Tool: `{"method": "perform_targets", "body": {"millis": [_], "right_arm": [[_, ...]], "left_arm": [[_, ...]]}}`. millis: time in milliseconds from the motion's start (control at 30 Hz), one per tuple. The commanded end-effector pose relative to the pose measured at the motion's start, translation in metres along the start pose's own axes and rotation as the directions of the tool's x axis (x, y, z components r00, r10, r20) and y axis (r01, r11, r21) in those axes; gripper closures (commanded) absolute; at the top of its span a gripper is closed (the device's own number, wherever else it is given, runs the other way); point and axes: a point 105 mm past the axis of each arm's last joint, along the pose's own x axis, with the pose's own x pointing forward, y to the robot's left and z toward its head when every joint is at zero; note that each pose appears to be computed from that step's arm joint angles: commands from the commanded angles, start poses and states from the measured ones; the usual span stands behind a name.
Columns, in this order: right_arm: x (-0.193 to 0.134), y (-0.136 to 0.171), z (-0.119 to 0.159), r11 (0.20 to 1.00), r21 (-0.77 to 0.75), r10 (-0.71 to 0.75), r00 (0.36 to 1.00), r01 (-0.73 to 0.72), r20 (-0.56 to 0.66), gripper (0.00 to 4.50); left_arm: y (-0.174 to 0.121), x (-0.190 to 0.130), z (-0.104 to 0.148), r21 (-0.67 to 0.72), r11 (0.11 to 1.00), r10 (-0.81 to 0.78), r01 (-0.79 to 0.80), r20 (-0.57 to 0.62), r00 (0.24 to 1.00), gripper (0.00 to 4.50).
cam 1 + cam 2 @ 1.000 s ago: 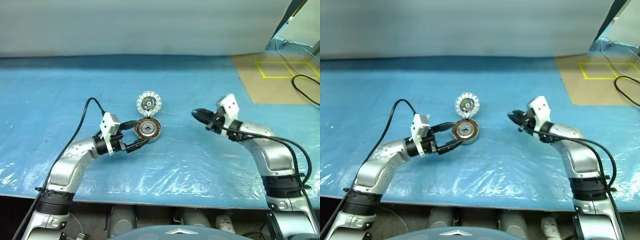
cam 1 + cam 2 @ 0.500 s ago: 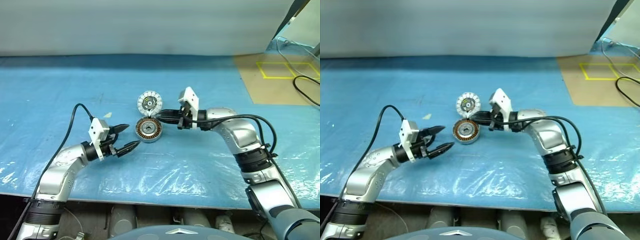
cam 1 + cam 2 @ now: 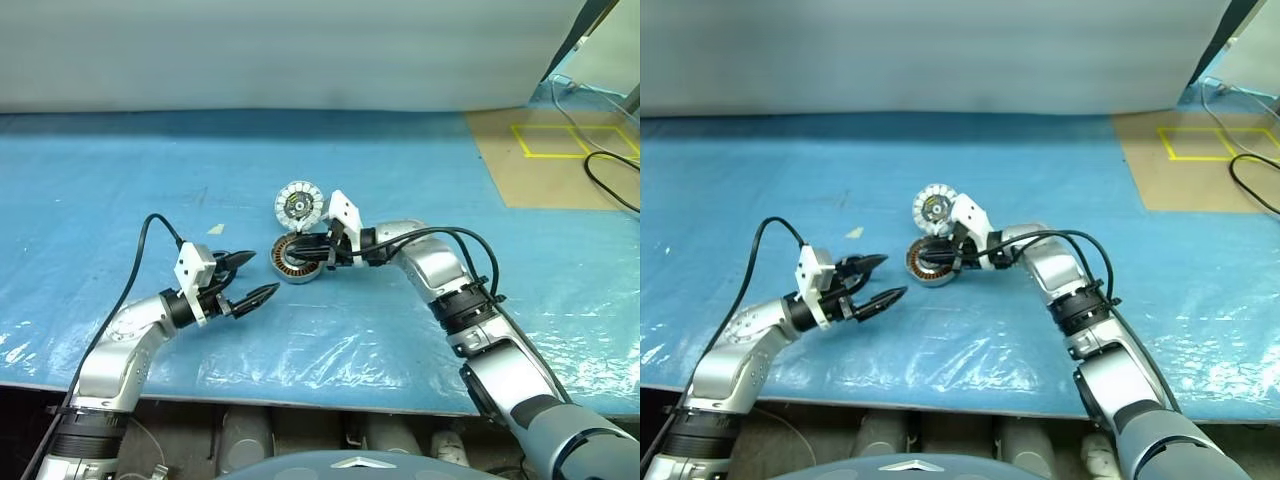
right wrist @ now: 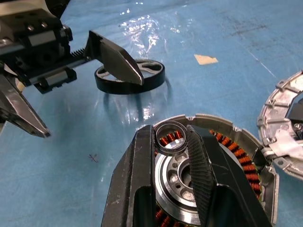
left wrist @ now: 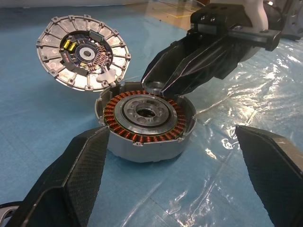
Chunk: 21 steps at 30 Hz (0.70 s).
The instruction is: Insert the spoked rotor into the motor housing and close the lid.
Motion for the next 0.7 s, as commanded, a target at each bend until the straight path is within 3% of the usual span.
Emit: {"method": "perform_targets", "body": {"millis": [33,267,700], "right_arm": [[0.004,-0.002,0.009,0.999,-0.050,0.005,1.000,-0.004,0.016,3.91],[0.003,-0.012,-0.004,0.999,-0.021,-0.033,0.999,0.032,-0.013,3.91],[0.001,-0.015,0.004,0.998,-0.037,-0.059,0.998,0.059,0.020,3.91]], "left_arm": [[-0.002,0.001,0.009,0.042,0.999,-0.002,0.001,0.027,1.000,0.00],[-0.002,0.002,0.009,0.044,0.999,-0.003,0.002,0.029,1.000,0.00],[-0.003,0.006,0.009,0.043,0.999,-0.011,0.009,0.031,0.999,0.00]]}}
